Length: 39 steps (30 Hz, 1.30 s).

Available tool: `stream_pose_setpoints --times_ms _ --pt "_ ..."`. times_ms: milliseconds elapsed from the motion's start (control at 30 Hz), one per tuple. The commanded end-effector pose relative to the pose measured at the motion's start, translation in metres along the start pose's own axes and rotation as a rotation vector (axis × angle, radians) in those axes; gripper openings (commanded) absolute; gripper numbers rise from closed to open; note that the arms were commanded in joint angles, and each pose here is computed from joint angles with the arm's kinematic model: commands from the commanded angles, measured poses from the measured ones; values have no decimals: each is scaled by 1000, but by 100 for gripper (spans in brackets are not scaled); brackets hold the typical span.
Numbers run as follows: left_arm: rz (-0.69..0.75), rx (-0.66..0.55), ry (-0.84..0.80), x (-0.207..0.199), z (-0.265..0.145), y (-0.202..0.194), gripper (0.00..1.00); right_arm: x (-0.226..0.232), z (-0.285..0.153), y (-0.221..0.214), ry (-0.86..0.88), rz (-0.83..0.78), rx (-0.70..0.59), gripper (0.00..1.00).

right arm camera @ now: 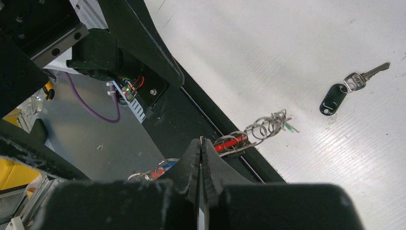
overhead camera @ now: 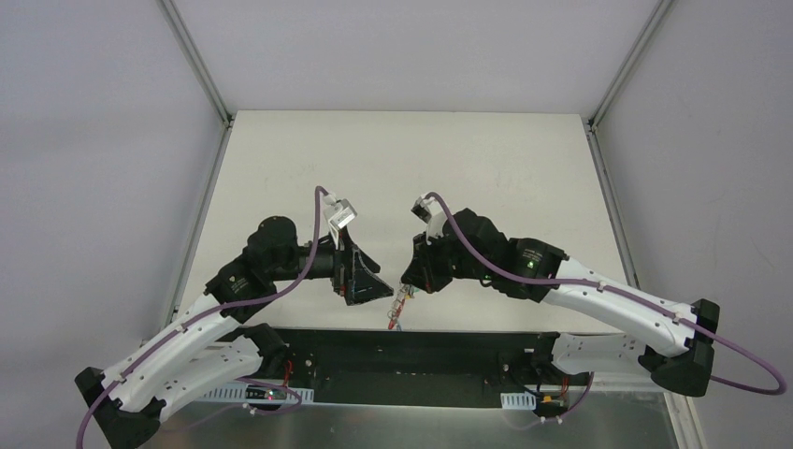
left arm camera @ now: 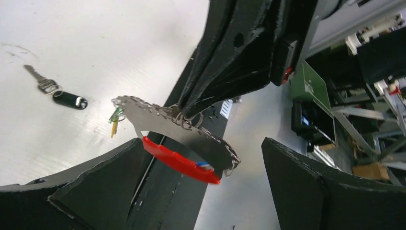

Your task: Put the keys on the keyring

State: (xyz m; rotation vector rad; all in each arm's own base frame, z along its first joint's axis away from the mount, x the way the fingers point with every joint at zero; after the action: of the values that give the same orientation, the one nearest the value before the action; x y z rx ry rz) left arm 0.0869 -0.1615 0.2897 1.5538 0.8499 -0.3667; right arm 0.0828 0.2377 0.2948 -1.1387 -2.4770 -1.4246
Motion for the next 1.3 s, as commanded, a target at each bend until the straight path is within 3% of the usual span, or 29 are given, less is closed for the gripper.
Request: stream_pose_setpoints --times_ms 0,833,1067,1267 --pt "81 39 -144 -9 9 1 93 14 -22 18 54 33 -78 0" --pt "75 78 -22 -1 20 -2 91 7 -9 32 -168 108 -79 0" --pt "78 103 16 5 24 -3 72 8 -12 33 -168 113 -95 0" --pt "88 99 33 5 22 -2 48 8 -15 34 -166 114 -101 0"
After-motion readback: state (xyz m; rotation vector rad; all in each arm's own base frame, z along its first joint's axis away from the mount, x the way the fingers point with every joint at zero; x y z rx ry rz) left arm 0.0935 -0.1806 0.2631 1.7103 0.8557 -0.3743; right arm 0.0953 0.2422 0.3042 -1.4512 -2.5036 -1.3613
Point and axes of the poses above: each gripper's point midway between its finger pads, its own z axis out along the fingers, its own x axis along the line the jaws close on, y = z × x, the point moved 10 cm from there along -z, back along the fingers, and after that the axes turned 5 degrees about -z, right-handed, at the moved point
